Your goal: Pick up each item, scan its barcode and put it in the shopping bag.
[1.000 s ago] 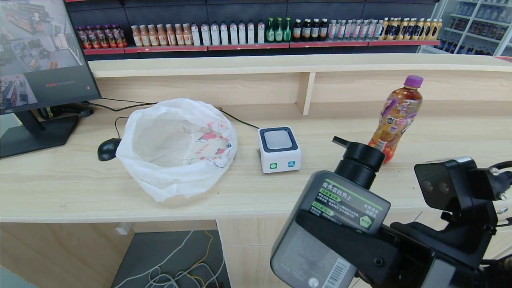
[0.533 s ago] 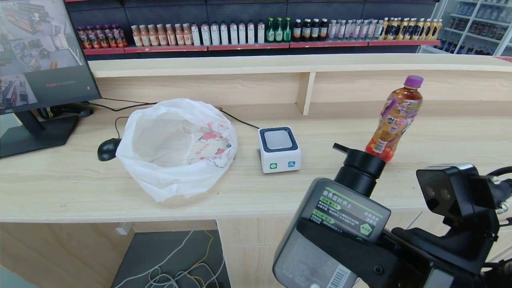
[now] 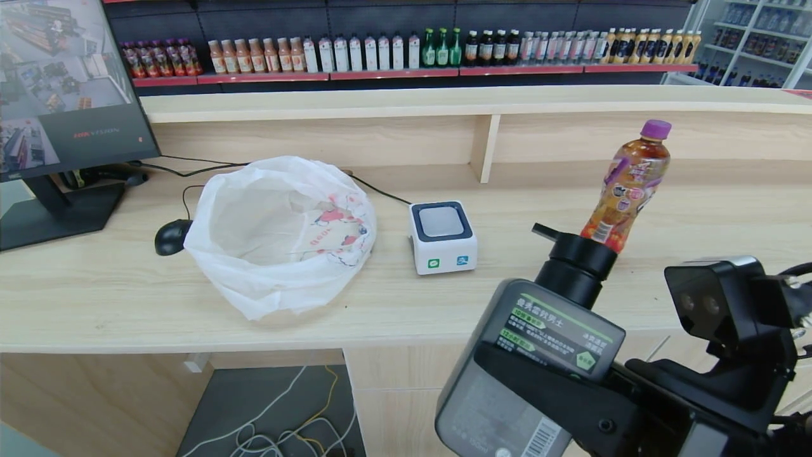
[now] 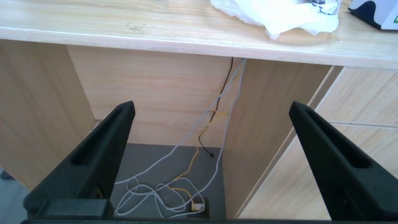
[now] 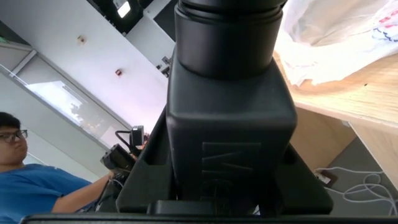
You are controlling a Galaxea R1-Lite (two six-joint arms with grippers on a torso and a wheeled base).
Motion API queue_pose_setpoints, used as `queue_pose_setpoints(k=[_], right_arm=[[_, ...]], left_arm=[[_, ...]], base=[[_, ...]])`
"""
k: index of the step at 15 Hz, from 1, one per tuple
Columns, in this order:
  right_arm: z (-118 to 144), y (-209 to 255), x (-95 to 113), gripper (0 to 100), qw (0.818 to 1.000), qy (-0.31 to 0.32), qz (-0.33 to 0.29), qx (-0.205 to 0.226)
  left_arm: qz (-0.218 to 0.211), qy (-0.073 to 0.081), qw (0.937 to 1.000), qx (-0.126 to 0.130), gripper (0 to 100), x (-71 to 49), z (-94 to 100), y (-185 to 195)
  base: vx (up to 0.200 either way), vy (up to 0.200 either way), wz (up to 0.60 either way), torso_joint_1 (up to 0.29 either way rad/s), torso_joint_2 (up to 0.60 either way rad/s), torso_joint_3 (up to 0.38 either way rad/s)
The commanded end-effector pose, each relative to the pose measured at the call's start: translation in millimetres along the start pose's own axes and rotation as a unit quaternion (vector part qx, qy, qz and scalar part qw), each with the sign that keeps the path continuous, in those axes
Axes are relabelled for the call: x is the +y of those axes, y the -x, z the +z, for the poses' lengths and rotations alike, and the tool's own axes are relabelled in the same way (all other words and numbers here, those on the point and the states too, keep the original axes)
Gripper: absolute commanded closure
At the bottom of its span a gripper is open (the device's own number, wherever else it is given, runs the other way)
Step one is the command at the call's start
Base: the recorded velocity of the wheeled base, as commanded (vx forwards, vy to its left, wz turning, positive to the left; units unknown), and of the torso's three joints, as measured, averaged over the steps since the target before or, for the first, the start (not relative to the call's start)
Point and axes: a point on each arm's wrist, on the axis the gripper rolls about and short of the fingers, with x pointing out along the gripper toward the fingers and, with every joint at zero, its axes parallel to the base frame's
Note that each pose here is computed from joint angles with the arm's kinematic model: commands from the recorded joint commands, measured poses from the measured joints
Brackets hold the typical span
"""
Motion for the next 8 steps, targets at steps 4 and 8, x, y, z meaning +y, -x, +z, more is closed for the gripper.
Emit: queue_pose_setpoints(k=[4, 8], right_arm=[[1, -28, -24, 100, 0.997, 0.072, -0.029, -0.010], [2, -35, -32, 100, 0.987, 0.154, -0.039, -0.011]], left_arm=[[0.000, 0.000, 1.0000, 0.000, 0, 0.0, 0.0, 0], [0.000, 0.000, 1.0000, 0.000, 0, 0.0, 0.0, 0]], base=[[0.000, 0.000, 0.00, 0.000, 0.00, 0.000], [0.000, 0.000, 0.00, 0.000, 0.00, 0.000]])
